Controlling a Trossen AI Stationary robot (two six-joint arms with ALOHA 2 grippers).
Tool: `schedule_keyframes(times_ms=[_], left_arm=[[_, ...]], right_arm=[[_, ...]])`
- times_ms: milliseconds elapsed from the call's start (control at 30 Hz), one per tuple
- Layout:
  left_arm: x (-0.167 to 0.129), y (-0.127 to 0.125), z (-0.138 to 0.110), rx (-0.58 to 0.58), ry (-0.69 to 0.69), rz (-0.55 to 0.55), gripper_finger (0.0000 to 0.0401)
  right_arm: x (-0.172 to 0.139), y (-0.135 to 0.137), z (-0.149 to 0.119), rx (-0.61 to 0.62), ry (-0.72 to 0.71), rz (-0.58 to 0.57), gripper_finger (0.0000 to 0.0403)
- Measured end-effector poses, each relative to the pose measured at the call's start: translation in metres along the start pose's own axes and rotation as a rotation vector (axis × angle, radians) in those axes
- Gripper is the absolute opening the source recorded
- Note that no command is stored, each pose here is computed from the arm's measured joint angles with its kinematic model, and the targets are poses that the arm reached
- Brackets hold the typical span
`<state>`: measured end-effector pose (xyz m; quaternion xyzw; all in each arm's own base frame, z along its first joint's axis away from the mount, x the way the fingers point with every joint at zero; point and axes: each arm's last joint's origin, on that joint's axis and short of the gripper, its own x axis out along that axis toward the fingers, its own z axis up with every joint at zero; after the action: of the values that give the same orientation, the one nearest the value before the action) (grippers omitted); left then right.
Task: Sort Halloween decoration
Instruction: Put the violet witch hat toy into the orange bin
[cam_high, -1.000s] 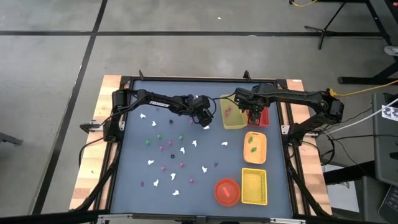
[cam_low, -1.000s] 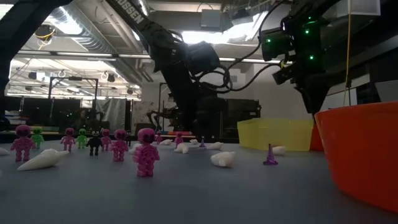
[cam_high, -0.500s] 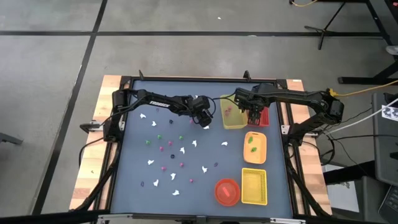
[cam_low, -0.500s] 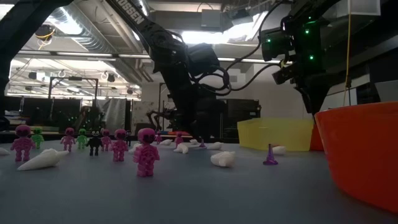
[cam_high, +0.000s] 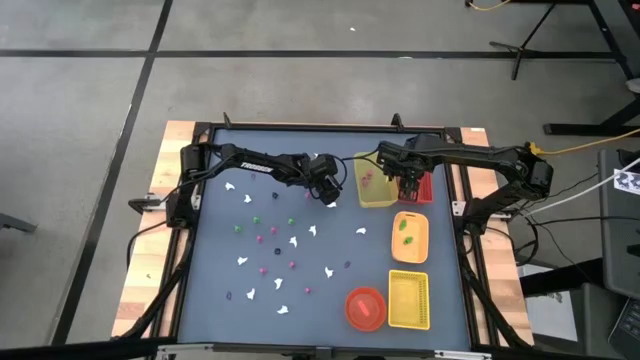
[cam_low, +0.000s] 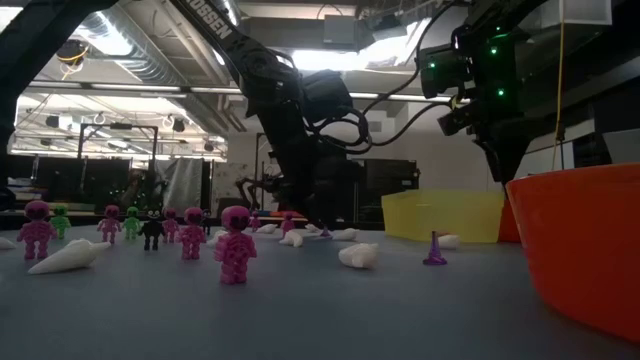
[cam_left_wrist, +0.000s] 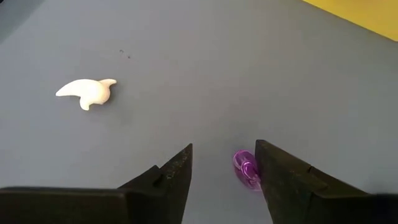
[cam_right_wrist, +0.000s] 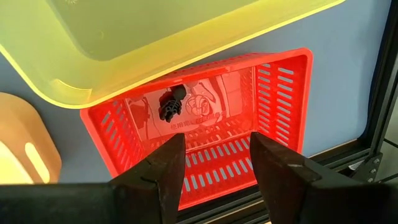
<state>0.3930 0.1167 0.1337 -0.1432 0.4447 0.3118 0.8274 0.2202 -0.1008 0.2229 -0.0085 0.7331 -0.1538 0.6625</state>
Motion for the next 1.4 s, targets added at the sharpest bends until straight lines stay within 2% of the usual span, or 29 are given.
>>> schedule_keyframes(times_ms=[1100, 1400], left_arm=[[-0.0003, -0.0007, -0.0001, 0.005, -0.001, -0.001, 0.0006], [-0.0005, -0.0007, 0.0000, 0.005, -0.001, -0.002, 0.0001]], right_arm=[[0.0000, 0.0000, 0.0000, 0.000, 0.000, 0.000, 0.0179], [0.0000, 0.0000, 0.0000, 0.000, 0.000, 0.000, 0.0179]])
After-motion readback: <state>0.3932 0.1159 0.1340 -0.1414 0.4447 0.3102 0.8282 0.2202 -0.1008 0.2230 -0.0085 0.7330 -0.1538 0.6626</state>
